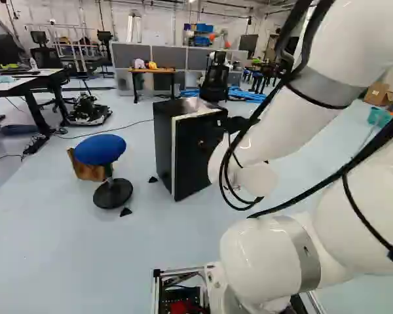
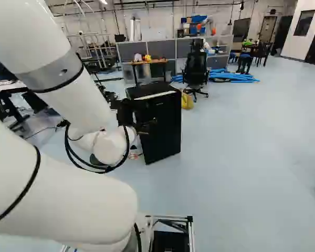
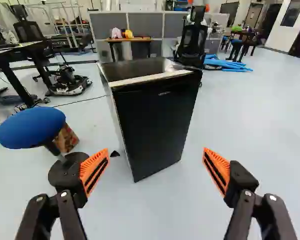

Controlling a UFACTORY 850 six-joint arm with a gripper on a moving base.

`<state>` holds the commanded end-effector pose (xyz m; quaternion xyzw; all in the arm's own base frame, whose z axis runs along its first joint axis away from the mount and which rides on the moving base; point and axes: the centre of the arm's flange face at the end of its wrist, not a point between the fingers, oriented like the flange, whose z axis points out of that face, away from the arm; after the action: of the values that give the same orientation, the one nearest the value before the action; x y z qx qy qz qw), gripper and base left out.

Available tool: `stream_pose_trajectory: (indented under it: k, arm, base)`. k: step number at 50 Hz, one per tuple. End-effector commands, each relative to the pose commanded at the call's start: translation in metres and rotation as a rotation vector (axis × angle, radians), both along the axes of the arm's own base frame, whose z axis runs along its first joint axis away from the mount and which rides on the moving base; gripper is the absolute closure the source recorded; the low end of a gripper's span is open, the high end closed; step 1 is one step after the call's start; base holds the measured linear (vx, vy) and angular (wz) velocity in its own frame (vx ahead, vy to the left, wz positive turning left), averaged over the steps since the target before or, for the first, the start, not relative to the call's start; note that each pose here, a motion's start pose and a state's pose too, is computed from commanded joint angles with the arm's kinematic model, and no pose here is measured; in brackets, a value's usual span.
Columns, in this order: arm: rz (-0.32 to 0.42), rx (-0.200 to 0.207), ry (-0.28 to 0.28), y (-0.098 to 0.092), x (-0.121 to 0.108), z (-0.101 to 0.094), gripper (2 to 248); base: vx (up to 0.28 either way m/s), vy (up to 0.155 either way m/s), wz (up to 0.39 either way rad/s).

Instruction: Grab a drink from the fridge

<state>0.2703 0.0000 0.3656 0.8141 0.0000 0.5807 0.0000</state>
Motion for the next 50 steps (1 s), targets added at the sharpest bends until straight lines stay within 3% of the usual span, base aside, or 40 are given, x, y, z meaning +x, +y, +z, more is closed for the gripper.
stream_pose_trajectory:
  k: [24, 50]
  arm:
    - [0.0, 0.0, 0.0, 0.0, 0.0, 0.0, 3]
    - [0.0, 0.0, 0.0, 0.0, 0.0, 0.0, 3]
  base:
    - [0.0, -0.001, 0.0]
    - [0.072, -0.051, -0.029]
